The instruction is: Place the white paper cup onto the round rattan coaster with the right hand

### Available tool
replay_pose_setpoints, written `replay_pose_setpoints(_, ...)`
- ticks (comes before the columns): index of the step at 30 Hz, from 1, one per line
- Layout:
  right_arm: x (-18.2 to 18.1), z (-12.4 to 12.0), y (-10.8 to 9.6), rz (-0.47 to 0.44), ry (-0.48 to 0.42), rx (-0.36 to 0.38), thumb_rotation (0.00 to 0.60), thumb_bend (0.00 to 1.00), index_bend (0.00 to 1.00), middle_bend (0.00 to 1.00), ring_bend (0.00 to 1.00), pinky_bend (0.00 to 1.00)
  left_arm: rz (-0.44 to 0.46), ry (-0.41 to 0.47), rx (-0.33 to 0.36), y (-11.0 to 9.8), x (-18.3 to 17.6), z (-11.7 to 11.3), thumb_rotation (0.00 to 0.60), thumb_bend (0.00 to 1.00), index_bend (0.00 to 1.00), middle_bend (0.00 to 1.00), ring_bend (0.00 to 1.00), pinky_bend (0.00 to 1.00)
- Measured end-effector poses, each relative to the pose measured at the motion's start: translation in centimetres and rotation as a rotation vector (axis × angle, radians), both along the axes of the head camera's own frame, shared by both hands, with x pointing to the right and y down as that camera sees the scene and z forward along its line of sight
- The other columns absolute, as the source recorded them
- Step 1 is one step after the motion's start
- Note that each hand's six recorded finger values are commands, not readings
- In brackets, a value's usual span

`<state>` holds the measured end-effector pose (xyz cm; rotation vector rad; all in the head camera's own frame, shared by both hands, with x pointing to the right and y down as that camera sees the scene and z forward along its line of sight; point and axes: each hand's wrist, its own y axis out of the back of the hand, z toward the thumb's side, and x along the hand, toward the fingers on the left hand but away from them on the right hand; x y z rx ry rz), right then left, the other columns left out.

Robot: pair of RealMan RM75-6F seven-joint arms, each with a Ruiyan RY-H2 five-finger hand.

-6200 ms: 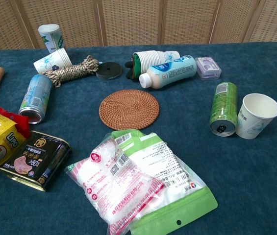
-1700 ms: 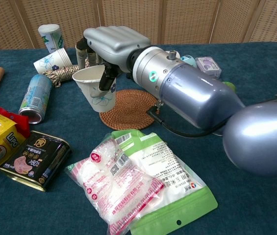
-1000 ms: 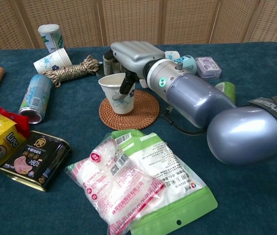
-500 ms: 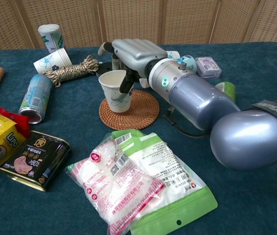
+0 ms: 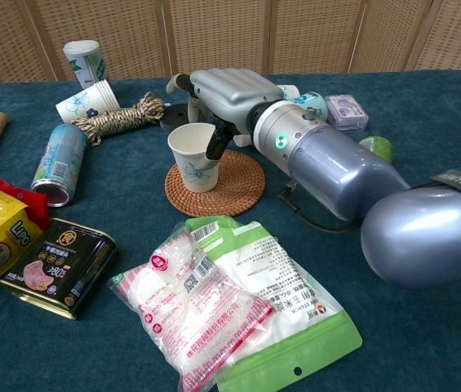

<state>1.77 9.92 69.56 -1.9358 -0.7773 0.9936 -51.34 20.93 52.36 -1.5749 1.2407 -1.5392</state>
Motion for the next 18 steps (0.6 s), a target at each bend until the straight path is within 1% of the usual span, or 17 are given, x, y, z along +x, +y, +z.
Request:
replay_pose_setpoints(4,0.2,-0.5,0.1,-0.007,-0.006,0.010,0.600,0.00,0.11,0.35,0.28,0.23,-0.001,-0.001,-0.003,0.0,0.0,0.1,0.600,0.25,0.00,0.00,0.00,0.00)
replay_pose_setpoints(6,0.3,-0.8,0.1,-0.009,-0.014,0.010,0.600,0.00,0.09,0.31,0.26,0.23,0.000,-0.001,-0.004,0.0,0.0,0.1,0.600,0.25,0.00,0.00,0.00,0.00)
replay_pose_setpoints(8,0.4,-1.2,0.2,-0.013,-0.019,0.003,0.600,0.00,0.05,0.24,0.21,0.23,0.000,0.000,-0.005,0.0,0.0,0.1,0.600,0.25,0.00,0.00,0.00,0.00)
replay_pose_setpoints(11,0.7,-1.7,0.1,-0.017,-0.025,-0.010,0.600,0.00,0.03,0.18,0.16,0.21,0.003,0.000,-0.006,0.0,0.1,0.1,0.600,0.25,0.00,0.00,0.00,0.00)
replay_pose_setpoints(15,1.2,-2.8,0.0,-0.020,-0.041,-0.005,0.600,0.00,0.03,0.18,0.16,0.21,0.004,-0.001,-0.004,0.0,0.1,0.1,0.600,0.25,0.00,0.00,0.00,0.00)
replay_pose_setpoints(18,1.9,-4.0,-0.2,-0.027,-0.056,0.027,0.600,0.00,0.03,0.18,0.16,0.21,0.004,-0.001,-0.005,0.0,0.1,0.1,0.600,0.25,0.00,0.00,0.00,0.00)
